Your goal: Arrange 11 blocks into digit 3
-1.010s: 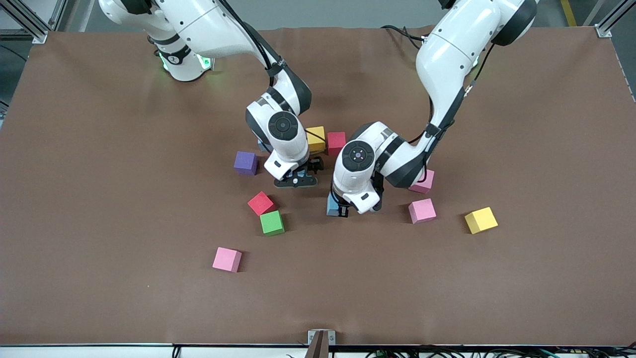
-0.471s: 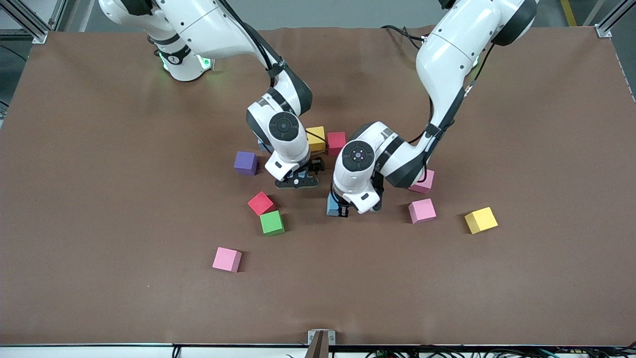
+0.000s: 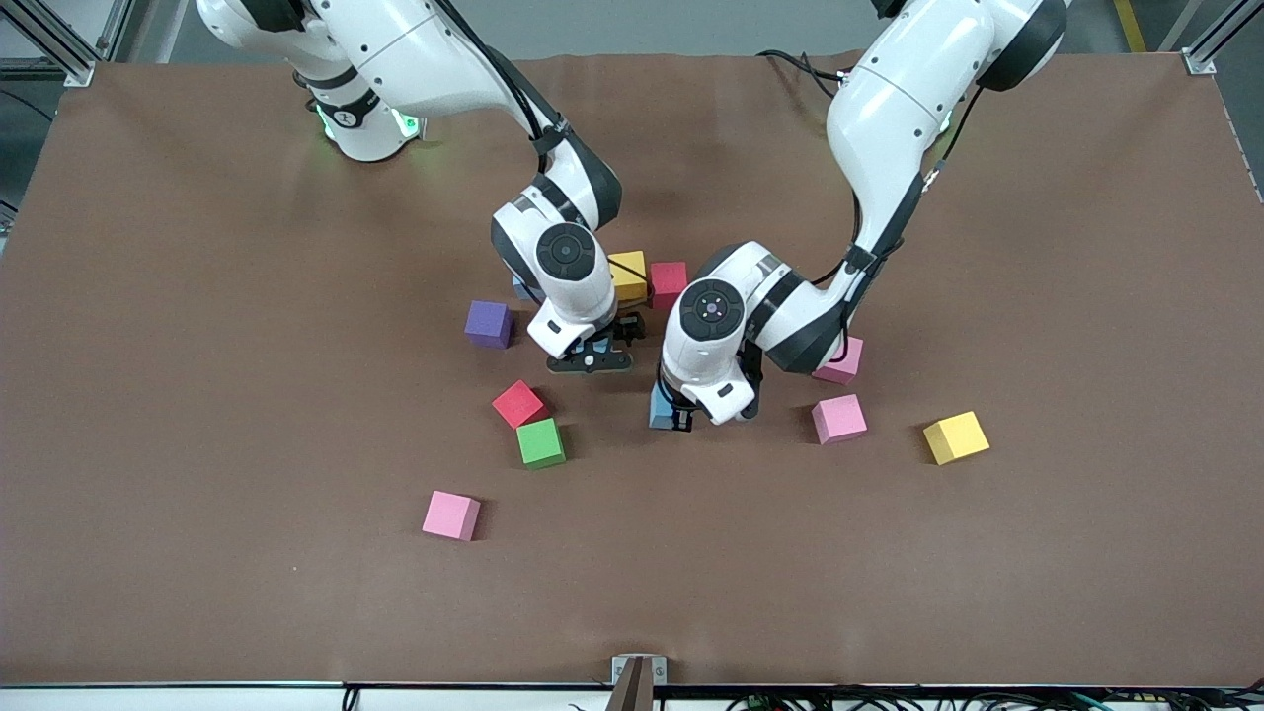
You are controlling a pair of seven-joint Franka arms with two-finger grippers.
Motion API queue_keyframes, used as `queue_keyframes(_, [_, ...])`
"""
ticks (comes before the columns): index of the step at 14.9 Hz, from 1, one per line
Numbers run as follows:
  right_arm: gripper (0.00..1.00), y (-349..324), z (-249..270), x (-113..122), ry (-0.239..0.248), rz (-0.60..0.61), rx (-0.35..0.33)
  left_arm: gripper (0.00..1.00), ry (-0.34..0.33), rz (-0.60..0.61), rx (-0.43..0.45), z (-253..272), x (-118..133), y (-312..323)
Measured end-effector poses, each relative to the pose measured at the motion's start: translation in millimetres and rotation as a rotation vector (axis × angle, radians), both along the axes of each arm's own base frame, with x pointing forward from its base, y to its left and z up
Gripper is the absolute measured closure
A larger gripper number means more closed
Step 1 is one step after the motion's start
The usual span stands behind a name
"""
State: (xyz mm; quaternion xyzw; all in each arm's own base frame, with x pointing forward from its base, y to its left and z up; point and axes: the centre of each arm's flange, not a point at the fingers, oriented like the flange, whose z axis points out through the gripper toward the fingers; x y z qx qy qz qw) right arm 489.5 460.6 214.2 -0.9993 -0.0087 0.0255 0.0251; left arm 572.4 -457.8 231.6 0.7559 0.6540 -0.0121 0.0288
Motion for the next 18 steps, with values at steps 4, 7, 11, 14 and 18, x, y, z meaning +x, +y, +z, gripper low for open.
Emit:
queue_keyframes(4, [0.0, 1.0, -1.5, -1.6, 0.004, -0.001, -0.003, 0.45, 0.001, 0.002, -0.001, 0.0, -0.1, -0.1])
queue_keyframes(7, [0.0, 1.9, -1.9, -2.7, 0.005, 0.001, -0.004, 0.45, 0.002, 0.003, -0.002, 0.0, -0.1, -0.2])
queue_keyframes(11, [0.0, 0.2, -3.3, -3.9, 0.022, 0.002, -0.018, 0.45, 0.004, 0.006, -0.003, -0.3, -0.3, -0.2])
queue_keyframes(14, [0.0, -4.2, -3.3, -2.1, 0.041, -0.003, -0.037, 0.45, 0.006, 0.006, -0.003, -1.3, -0.6, -0.4])
queue_keyframes(18, [0.0, -8.0, 1.3, 5.7, 0.037, -0.012, -0.035, 0.45, 0.01, 0.01, -0.007, -1.5, -1.1, -0.9])
